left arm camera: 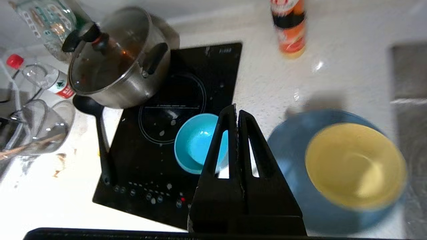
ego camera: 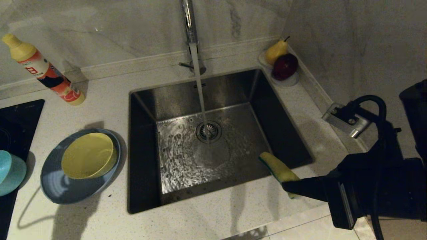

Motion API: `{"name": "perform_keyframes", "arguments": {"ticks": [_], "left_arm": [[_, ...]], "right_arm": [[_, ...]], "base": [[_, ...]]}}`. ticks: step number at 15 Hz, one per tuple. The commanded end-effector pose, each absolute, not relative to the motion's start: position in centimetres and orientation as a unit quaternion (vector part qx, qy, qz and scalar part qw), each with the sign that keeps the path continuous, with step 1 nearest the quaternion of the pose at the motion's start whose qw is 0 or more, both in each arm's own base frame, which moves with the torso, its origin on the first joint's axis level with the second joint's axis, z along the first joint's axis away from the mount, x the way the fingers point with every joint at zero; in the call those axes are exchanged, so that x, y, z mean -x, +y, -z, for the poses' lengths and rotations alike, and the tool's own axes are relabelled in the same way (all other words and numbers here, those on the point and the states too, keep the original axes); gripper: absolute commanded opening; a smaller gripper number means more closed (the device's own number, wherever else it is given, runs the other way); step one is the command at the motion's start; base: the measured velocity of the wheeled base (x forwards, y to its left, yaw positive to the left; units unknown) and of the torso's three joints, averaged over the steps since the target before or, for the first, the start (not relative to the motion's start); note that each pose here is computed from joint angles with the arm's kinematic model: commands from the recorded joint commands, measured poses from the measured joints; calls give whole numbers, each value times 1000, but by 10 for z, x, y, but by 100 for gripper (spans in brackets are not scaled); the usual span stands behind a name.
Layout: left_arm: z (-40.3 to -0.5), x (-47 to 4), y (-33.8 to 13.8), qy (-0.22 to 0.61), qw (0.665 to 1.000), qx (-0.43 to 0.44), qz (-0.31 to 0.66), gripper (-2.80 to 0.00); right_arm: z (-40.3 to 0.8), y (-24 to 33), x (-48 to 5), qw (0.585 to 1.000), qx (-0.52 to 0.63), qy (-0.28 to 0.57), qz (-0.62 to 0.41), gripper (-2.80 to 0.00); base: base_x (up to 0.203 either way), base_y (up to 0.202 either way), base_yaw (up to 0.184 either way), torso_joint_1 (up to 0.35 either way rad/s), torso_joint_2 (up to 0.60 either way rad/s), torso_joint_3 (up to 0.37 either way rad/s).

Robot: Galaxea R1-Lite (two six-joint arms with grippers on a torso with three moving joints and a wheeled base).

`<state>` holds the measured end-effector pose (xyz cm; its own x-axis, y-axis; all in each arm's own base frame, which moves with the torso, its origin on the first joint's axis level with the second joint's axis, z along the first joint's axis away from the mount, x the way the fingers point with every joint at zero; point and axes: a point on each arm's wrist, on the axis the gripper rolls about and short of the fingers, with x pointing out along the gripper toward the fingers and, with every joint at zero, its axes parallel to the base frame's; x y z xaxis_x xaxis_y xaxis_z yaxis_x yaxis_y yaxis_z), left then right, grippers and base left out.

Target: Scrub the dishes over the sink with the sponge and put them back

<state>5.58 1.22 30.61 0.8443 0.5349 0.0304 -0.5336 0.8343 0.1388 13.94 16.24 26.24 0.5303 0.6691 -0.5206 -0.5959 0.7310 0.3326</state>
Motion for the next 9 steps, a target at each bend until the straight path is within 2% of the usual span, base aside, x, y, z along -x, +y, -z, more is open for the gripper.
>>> {"name": "perform_keyframes", "arguments": {"ticks": [1,4,5,9], "left_arm": [[-310,-140,15,98,948,-97,-288,-280],[-307,-198,27,144,941,-94,-293,-280],[-304,-214,39,157,939,-82,-295,0],[-313,-230,89,161,944,18,-289,0]], "right_arm": [[-256,167,-145,871,-53,335,-356,-280],[-253,169,-151,870,-54,342,-350,-280],[-252,168,-155,869,-57,345,-350,-280],[-249,167,-167,868,-61,345,-352,-280]], "base": [[0,0,0,0,0,0],[0,0,0,0,0,0],[0,0,0,0,0,0],[0,0,0,0,0,0]]}}
